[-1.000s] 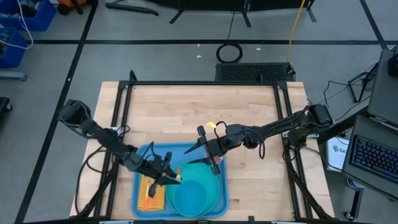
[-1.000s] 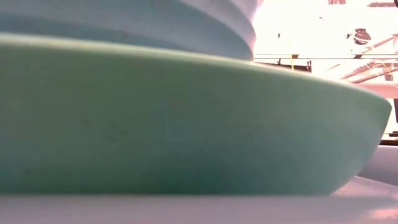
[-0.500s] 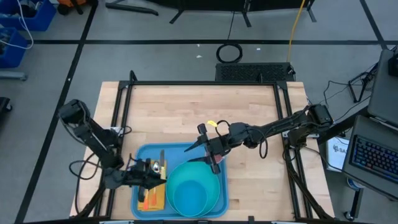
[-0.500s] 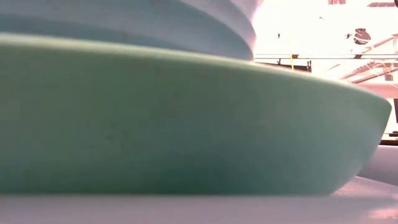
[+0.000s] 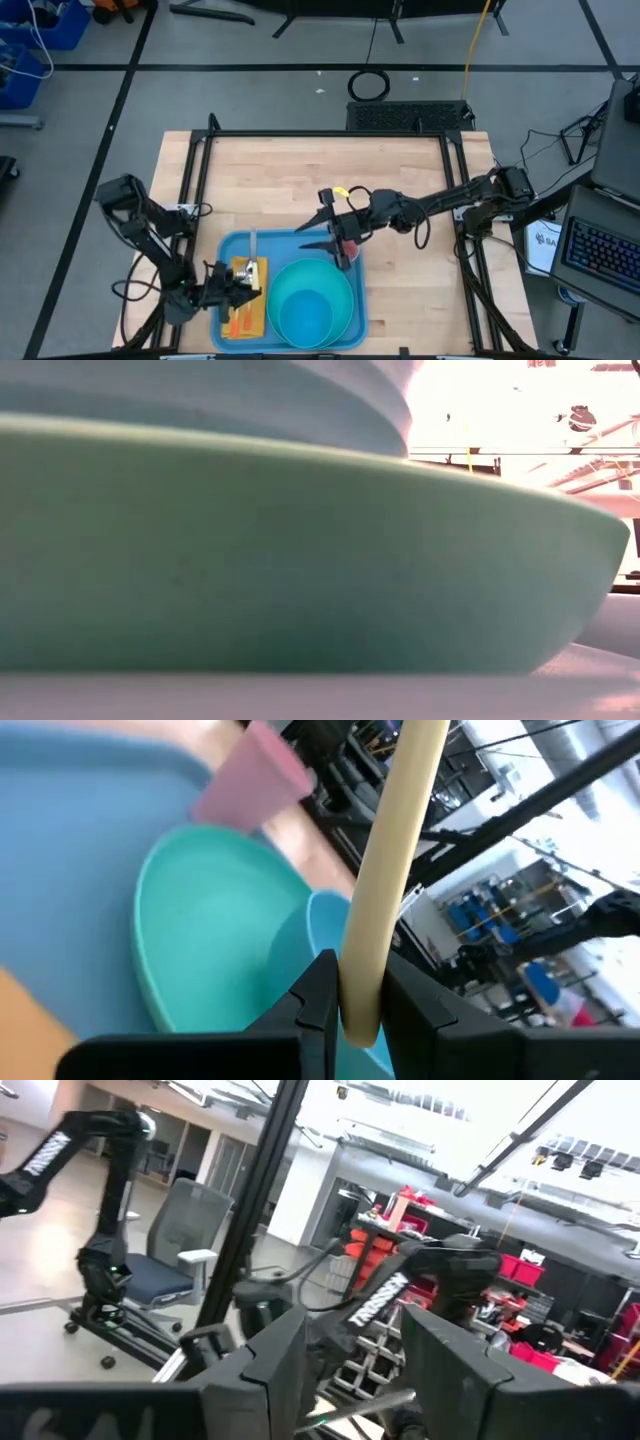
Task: Set up tray
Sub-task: Put the light yellow table knife to the right of the orange spoon on the yellow table napkin
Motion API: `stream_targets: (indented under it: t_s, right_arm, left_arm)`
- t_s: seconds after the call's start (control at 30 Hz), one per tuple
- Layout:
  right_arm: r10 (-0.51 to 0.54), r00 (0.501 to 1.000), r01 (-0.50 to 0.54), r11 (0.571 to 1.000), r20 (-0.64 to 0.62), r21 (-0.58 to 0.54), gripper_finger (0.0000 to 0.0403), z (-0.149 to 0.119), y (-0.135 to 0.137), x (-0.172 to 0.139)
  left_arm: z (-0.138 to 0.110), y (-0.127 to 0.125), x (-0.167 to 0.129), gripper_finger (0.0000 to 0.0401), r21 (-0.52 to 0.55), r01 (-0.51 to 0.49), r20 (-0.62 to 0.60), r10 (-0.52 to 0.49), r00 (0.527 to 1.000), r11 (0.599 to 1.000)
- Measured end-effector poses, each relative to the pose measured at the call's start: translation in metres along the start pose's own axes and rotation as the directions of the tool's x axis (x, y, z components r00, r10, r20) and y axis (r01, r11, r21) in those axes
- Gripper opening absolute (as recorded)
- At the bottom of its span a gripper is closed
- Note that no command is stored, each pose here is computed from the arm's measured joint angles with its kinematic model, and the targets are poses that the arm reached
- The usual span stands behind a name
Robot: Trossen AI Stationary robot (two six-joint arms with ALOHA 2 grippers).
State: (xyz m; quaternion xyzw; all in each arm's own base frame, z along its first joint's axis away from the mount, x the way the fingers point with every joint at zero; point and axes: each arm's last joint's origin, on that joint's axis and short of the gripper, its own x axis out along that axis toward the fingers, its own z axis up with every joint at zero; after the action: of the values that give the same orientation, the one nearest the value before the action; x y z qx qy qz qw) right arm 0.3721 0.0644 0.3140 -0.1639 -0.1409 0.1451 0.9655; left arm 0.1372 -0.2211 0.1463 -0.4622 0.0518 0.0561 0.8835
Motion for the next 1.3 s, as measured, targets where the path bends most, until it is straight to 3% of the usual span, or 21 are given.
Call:
stream_targets:
  t_s: [0.2,0.67,0.9,1.0,1.3]
  right_arm:
    - [-0.026,1.000,0.026,1.000,-0.004,-0.002,0.0155,-0.003,-0.010,-0.002]
    - [-0.032,0.999,0.032,0.999,0.006,-0.007,0.0155,0.001,-0.013,-0.004]
    - [-0.028,1.000,0.028,1.000,-0.005,-0.002,0.0155,0.001,-0.013,-0.004]
    - [-0.028,1.000,0.028,1.000,-0.004,-0.002,0.0155,0.001,-0.013,-0.004]
    - [-0.032,0.999,0.032,0.999,0.009,-0.005,0.0155,0.002,-0.013,-0.004]
  left_arm:
    - [-0.013,0.000,-0.006,0.0054,-0.204,0.006,-0.063,-0.019,0.998,0.979]
    - [-0.019,-0.014,-0.016,0.0054,-0.323,0.018,-0.047,-0.035,0.998,0.946]
    - [-0.028,-0.027,-0.013,0.0054,-0.322,-0.109,-0.094,0.083,0.992,0.941]
    - [-0.029,-0.028,-0.012,0.0054,-0.349,-0.200,-0.167,0.149,0.975,0.915]
    - [-0.053,-0.020,-0.006,0.0054,-0.450,-0.299,-0.218,0.221,0.951,0.842]
